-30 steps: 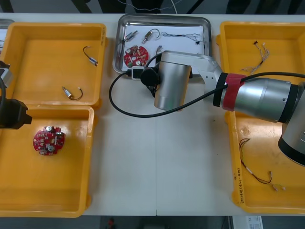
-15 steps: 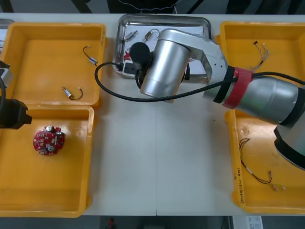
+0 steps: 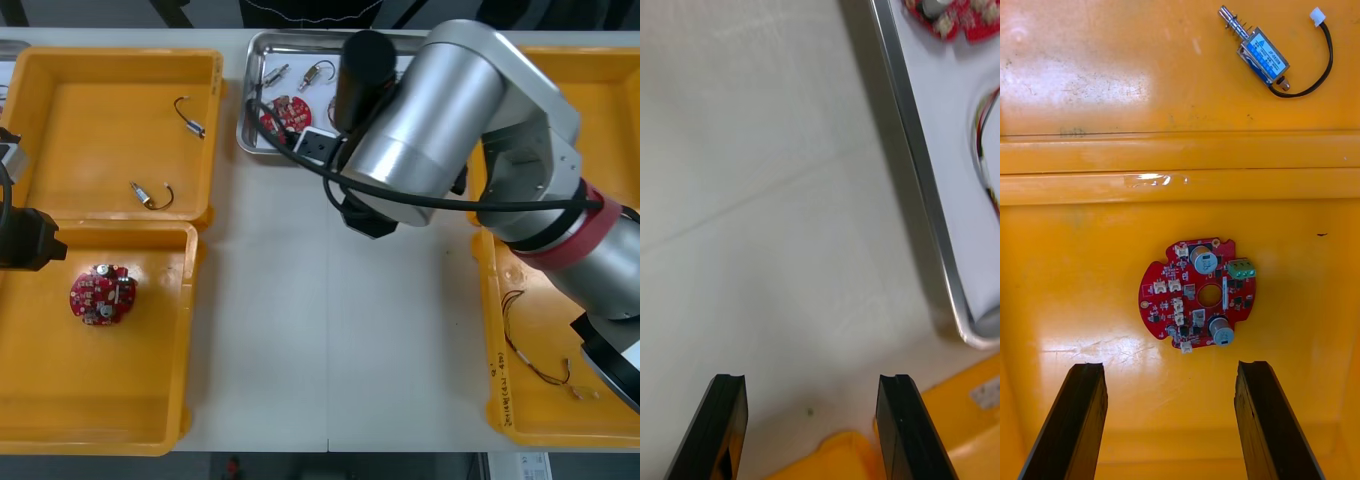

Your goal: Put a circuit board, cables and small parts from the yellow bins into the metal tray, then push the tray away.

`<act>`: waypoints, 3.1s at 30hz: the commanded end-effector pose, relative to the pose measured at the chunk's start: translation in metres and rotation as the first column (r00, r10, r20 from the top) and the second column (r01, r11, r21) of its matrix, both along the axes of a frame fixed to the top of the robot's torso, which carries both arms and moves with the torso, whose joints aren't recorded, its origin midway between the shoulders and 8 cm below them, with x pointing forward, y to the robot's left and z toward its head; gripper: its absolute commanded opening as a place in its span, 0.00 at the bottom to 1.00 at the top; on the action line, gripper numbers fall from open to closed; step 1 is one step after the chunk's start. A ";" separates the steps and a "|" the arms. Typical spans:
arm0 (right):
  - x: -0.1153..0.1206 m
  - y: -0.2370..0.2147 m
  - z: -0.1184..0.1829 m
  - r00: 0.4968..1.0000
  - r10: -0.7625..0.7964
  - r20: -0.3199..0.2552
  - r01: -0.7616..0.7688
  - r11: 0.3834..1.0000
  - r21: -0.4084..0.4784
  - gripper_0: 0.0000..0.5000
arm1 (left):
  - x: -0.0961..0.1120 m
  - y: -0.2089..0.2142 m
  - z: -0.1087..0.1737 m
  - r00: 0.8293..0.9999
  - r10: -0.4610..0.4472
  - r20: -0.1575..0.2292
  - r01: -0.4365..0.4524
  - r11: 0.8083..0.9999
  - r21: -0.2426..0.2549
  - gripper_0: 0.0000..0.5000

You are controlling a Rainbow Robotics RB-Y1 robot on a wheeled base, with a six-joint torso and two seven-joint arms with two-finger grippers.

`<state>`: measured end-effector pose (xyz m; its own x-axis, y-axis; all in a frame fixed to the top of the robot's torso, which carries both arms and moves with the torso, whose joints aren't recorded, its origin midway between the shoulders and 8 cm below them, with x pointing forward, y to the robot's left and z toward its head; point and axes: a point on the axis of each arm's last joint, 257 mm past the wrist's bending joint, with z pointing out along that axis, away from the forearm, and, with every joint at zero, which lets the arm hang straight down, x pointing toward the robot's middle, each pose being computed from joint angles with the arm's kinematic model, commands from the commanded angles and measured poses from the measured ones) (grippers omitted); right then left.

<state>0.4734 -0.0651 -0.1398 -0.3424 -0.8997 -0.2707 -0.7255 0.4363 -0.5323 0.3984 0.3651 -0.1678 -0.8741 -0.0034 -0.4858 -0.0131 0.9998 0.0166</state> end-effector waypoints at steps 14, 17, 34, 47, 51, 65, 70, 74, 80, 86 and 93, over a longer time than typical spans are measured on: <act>-0.016 -0.115 0.063 0.943 -0.331 0.029 0.283 0.846 0.452 1.00 | -0.006 0.002 0.003 0.997 0.071 0.014 -0.071 0.997 -0.040 1.00; -0.022 -0.153 0.060 0.915 -0.404 -0.001 0.353 0.800 0.484 1.00 | -0.006 0.002 0.003 0.997 0.071 0.014 -0.071 0.997 -0.040 1.00; -0.073 -0.303 0.032 0.742 -0.658 -0.127 0.621 0.603 0.501 1.00 | -0.006 0.002 0.003 0.997 0.071 0.014 -0.071 0.997 -0.040 1.00; -0.102 -0.349 -0.019 0.612 -0.750 -0.250 0.767 0.487 0.417 1.00 | -0.006 0.002 0.003 0.997 0.071 0.014 -0.071 0.997 -0.040 1.00; -0.103 -0.354 -0.025 0.549 -0.777 -0.308 0.808 0.398 0.435 1.00 | -0.006 0.002 0.003 0.997 0.071 0.014 -0.071 0.997 -0.040 1.00; -0.103 -0.350 -0.025 0.468 -0.801 -0.373 0.841 0.273 0.467 1.00 | -0.006 0.002 0.003 0.997 0.071 0.014 -0.071 0.997 -0.040 1.00; -0.104 -0.347 -0.025 0.481 -0.791 -0.378 0.837 0.286 0.467 1.00 | -0.006 0.002 0.003 0.997 0.071 0.014 -0.071 0.997 -0.040 1.00; -0.104 -0.346 -0.026 0.478 -0.791 -0.382 0.839 0.282 0.466 1.00 | -0.006 0.002 0.003 0.997 0.071 0.014 -0.071 0.997 -0.040 1.00; -0.104 -0.346 -0.026 0.478 -0.791 -0.382 0.839 0.282 0.466 1.00 | -0.006 0.002 0.003 0.997 0.071 0.014 -0.071 0.997 -0.040 1.00; -0.104 -0.346 -0.026 0.478 -0.791 -0.382 0.839 0.282 0.466 1.00 | -0.006 0.002 0.003 0.997 0.071 0.014 -0.071 0.997 -0.040 1.00; -0.104 -0.346 -0.026 0.478 -0.791 -0.382 0.839 0.282 0.466 1.00 | -0.006 0.002 0.003 0.997 0.071 0.014 -0.071 0.997 -0.040 1.00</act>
